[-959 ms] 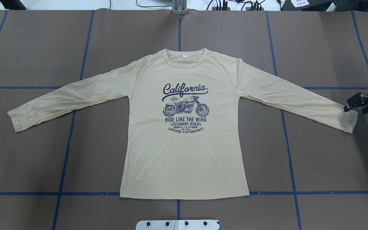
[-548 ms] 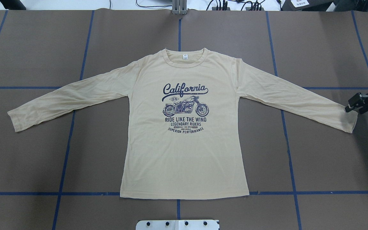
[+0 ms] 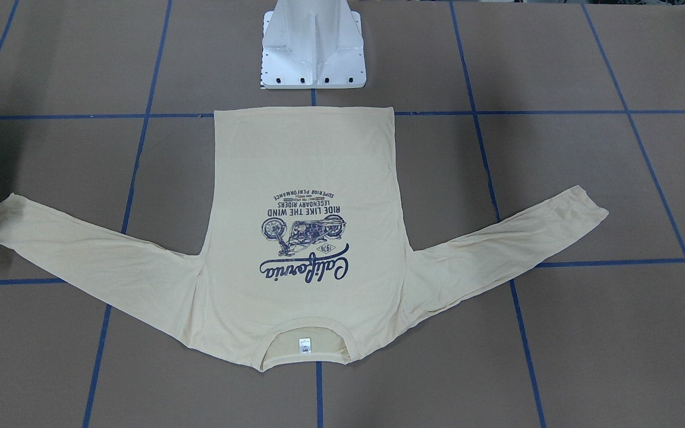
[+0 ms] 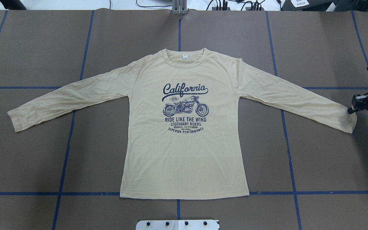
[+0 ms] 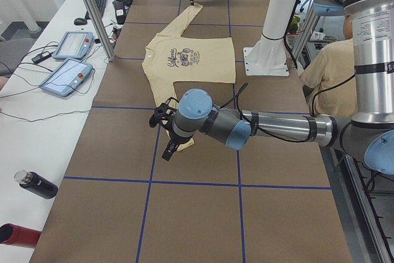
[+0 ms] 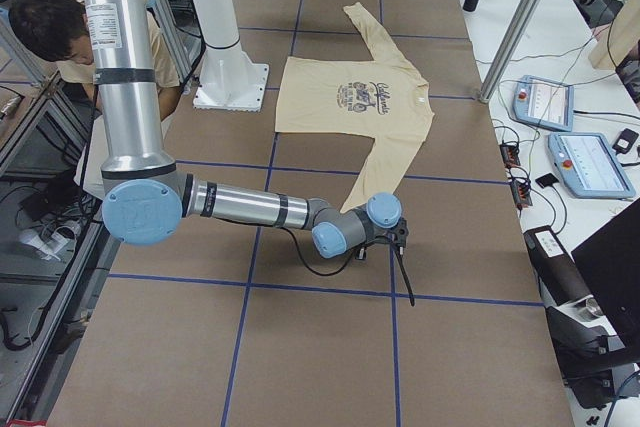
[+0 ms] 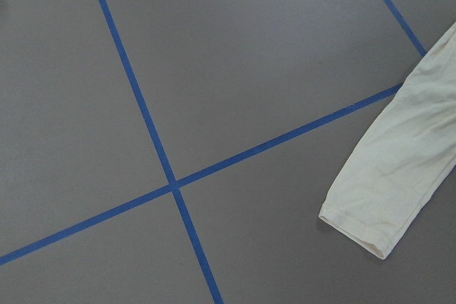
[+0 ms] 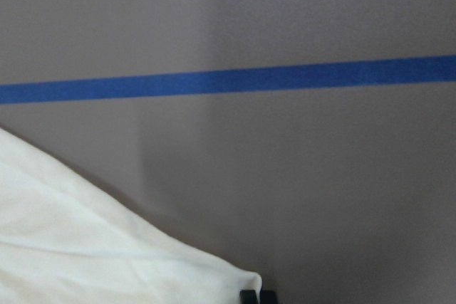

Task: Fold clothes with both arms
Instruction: 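Move the right gripper toward the sleeve cuff nearest it and grasp it, then carry the grasped sleeve with the right gripper across the shirt body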

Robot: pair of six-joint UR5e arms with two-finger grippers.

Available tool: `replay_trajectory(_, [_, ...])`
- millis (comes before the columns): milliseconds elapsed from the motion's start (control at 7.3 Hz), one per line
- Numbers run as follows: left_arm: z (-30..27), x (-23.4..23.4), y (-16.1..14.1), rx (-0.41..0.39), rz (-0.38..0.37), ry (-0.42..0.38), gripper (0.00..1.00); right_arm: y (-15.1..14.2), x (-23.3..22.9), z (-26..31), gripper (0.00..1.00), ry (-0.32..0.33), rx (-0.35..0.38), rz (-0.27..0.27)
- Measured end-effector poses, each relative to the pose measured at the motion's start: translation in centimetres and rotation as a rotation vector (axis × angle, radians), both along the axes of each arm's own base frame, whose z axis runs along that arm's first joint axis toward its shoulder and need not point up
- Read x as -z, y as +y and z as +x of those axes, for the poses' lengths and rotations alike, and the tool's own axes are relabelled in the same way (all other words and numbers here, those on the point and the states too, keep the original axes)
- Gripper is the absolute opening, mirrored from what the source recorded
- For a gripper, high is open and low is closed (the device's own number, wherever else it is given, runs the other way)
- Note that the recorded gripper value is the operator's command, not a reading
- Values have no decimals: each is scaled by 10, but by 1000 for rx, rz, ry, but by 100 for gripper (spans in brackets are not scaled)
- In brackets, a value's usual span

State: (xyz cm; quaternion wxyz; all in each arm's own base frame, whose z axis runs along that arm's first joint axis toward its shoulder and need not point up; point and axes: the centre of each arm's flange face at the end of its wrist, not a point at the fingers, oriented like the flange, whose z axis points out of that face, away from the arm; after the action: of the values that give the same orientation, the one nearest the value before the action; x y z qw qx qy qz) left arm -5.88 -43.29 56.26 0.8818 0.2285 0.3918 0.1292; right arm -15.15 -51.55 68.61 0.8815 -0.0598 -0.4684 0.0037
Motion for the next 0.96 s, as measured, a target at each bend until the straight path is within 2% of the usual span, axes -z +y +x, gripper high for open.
replay_trajectory(274, [0,1,2,0,0,0,100,-11,41,14,0,-61,-50,-9])
replay_trajectory(548, [1,3,7,-2,6,0,100,-43,128,-1,0,-102,-167,-76])
replay_trajectory(822, [1,7,12,-2,14,1,100,-74,250,-83,0,-125,-293,-169])
replay_trajectory(959, [1,7,14,-3,14,1,100,-77,320,-155,0,-128,-378,-211])
